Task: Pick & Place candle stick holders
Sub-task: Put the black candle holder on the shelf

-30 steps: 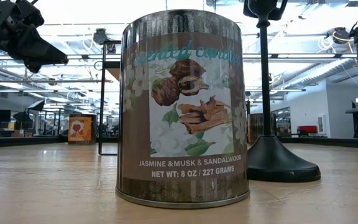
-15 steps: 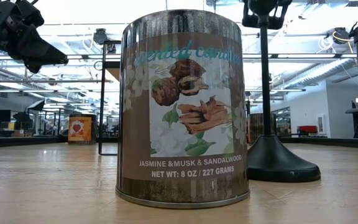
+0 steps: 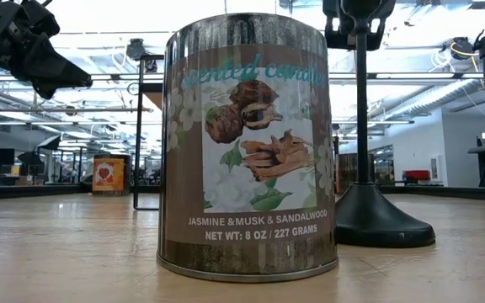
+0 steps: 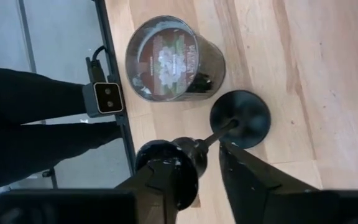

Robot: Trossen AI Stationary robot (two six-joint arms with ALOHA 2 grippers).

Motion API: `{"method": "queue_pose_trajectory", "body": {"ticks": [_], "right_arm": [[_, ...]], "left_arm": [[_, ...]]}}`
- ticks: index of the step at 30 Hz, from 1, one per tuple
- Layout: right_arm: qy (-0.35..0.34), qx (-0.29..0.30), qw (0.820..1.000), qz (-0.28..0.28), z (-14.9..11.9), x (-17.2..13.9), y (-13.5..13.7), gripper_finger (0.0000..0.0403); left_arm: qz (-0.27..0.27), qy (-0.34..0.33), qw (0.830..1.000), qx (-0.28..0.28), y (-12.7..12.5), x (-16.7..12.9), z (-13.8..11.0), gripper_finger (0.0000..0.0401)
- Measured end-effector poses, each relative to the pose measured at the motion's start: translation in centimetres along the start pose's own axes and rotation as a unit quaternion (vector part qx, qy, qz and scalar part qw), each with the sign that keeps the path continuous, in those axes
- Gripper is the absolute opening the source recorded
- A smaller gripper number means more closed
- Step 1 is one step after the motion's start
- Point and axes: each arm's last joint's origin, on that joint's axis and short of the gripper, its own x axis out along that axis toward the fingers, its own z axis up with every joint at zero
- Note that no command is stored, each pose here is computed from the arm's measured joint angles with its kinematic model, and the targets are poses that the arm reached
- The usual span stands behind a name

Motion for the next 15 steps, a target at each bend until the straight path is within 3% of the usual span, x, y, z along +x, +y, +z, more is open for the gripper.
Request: {"method": "queue_pose_trajectory", "body": {"ticks": [7,15], "right_arm": [[-0.004,0.0,1.0,-0.014,0.08,-0.2,-0.29,0.0018],[0.01,0.025,0.999,-0.019,0.02,-0.22,-0.69,0.0012]], "left_arm": [[0.0,0.0,1.0,0.001,0.0,0.0,0.0,0.0072],[0.0,0.0,1.0,0.0,0.0,0.0,0.0,0.0072]]}}
